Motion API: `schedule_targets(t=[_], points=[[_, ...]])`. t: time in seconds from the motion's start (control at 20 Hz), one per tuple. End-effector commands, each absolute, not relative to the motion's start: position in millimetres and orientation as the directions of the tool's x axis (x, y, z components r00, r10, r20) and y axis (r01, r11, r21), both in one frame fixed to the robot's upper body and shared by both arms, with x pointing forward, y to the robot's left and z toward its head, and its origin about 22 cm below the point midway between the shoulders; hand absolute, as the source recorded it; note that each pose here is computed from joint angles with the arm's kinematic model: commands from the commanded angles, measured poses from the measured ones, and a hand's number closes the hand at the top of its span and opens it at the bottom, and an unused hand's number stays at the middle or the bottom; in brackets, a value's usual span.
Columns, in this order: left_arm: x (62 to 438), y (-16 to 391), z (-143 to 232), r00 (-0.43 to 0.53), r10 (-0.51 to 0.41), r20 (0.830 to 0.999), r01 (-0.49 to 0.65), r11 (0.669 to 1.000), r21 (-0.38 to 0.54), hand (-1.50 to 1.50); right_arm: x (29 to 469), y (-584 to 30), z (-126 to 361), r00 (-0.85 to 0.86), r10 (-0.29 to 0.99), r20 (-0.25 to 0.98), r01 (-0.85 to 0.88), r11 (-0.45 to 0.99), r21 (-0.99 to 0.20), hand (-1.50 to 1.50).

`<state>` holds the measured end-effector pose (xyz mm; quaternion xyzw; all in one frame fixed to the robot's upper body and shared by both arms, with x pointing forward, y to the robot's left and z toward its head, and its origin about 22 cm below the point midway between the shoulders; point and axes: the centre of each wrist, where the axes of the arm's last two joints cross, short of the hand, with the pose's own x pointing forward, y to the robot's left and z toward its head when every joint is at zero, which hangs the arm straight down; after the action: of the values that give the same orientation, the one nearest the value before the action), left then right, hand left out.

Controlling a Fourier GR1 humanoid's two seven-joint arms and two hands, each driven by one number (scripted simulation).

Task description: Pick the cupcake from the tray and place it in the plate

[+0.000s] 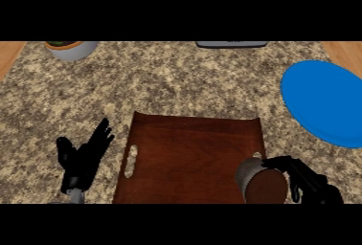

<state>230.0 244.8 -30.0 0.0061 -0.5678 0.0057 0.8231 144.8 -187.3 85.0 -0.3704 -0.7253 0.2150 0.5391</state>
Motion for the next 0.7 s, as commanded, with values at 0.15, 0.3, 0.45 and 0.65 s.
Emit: schedule_targets(t=[0.15, 0.3, 0.45, 0.65], points=[[226.7, 251.0, -30.6, 0.374, -0.003, 0.927, -0.001, 1.0, 0.003, 0.0, 172.1, -229.6, 97.0, -0.105, 0.62, 0.778, 0.449, 0.727, -0.519, 1.5], [232.3, 239.0, -25.1, 0.371, 0.0, 0.928, -0.001, 1.0, 0.0, 0.0, 192.4, -267.2, 80.9, -0.08, 0.656, 0.751, 0.529, 0.666, -0.526, 1.5], [232.7, 231.5, -13.5, 0.369, 0.011, 0.929, -0.011, 1.0, -0.007, 0.0, 203.9, -297.1, 76.3, -0.074, 0.677, 0.732, 0.558, 0.636, -0.532, 1.5], [229.4, 218.2, -35.1, 0.372, -0.004, 0.928, 0.025, 1.0, -0.006, 0.0, 248.1, -338.8, 71.8, -0.024, 0.678, 0.735, 0.642, 0.574, -0.509, 1.5]])
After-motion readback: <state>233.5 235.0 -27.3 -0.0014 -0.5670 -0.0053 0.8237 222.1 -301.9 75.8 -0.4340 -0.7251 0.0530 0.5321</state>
